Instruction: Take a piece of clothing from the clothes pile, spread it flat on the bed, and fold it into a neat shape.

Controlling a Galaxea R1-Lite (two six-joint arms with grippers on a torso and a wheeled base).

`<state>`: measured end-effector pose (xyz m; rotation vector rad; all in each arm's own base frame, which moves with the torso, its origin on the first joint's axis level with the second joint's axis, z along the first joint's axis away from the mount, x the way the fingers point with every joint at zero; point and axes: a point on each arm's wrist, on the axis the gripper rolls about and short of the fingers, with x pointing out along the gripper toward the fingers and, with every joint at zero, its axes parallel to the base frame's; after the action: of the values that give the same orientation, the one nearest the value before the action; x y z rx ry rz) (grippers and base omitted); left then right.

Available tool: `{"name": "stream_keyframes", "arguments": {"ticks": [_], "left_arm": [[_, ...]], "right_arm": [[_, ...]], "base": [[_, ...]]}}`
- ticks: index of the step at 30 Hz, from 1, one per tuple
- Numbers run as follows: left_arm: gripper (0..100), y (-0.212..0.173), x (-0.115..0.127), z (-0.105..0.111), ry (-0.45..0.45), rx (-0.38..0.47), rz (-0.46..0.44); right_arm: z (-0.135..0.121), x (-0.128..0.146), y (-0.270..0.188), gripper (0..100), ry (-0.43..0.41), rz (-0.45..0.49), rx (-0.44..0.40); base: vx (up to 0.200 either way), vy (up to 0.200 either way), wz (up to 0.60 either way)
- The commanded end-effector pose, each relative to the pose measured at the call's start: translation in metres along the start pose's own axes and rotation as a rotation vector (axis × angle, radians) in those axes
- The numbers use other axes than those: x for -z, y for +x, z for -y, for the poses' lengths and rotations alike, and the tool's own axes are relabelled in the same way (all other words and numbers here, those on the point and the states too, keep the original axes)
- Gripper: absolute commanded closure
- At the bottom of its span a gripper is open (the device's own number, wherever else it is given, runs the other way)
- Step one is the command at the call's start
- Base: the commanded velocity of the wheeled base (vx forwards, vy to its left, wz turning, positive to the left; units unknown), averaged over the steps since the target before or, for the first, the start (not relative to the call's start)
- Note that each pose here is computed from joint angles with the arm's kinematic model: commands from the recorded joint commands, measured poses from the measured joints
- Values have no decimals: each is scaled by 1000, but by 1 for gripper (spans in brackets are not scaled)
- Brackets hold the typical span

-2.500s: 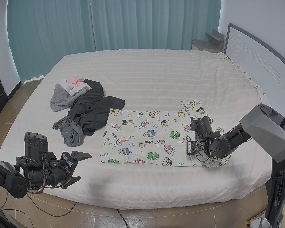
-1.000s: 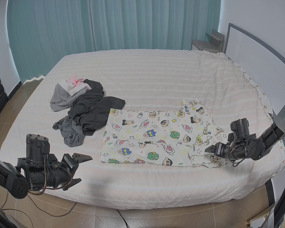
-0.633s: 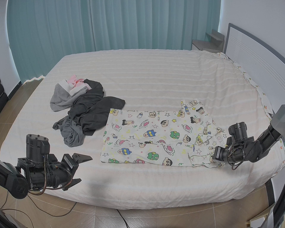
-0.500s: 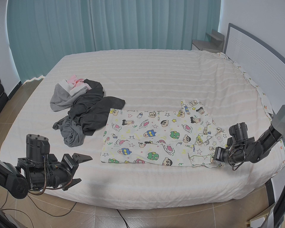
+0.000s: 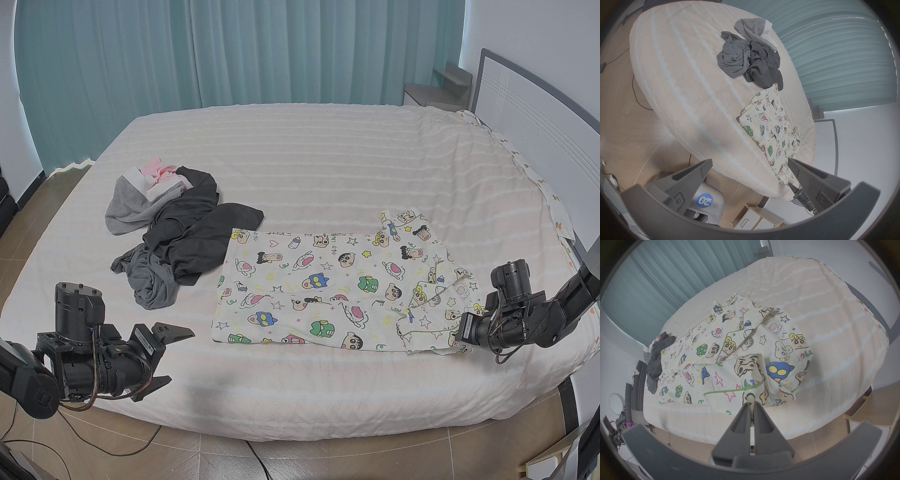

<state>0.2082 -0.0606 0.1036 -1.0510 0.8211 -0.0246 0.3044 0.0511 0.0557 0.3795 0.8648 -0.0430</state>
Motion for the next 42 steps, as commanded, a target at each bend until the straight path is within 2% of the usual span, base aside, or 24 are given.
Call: {"name": "stream_keyframes", "arguments": {"ticks": [1, 5, 7, 8, 15, 20, 24, 26, 29, 34, 42], "left_arm": [[0, 0, 0, 0, 1, 2, -1], [0, 0, 0, 0, 1, 2, -1], [0, 0, 0, 0, 1, 2, -1], [0, 0, 0, 0, 0, 1, 1], [0, 0, 0, 0, 1, 0, -1], [0, 0, 0, 0, 0, 0, 0], [0, 0, 0, 0, 1, -1, -2], [0, 0, 0, 0, 1, -1, -2], [0, 0, 0, 0, 1, -1, -2], [0, 1, 0, -1, 0, -5, -4], [0, 1, 0, 0, 0, -4, -3]], "right_arm": [[3, 6, 7, 100, 13, -31, 14], [3, 6, 10, 100, 77, -31, 13], [3, 6, 10, 100, 80, -31, 13], [3, 6, 9, 0, 83, -29, 13], [4, 5, 3, 0, 83, -16, 13], [1, -2, -20, 0, 81, 46, -15], [-15, -11, -43, 0, 63, 110, -95], [-23, -11, -43, 0, 47, 108, -129], [-33, -7, -33, 0, 25, 72, -152], [-39, 1, 2, 0, 9, 1, -127], [-23, -6, 34, 0, 52, 29, -98]], "base": [[0, 0, 0], [0, 0, 0], [0, 0, 0], [0, 0, 0], [0, 0, 0], [0, 0, 0], [0, 0, 0], [0, 0, 0], [0, 0, 0], [0, 0, 0], [0, 0, 0]]}}
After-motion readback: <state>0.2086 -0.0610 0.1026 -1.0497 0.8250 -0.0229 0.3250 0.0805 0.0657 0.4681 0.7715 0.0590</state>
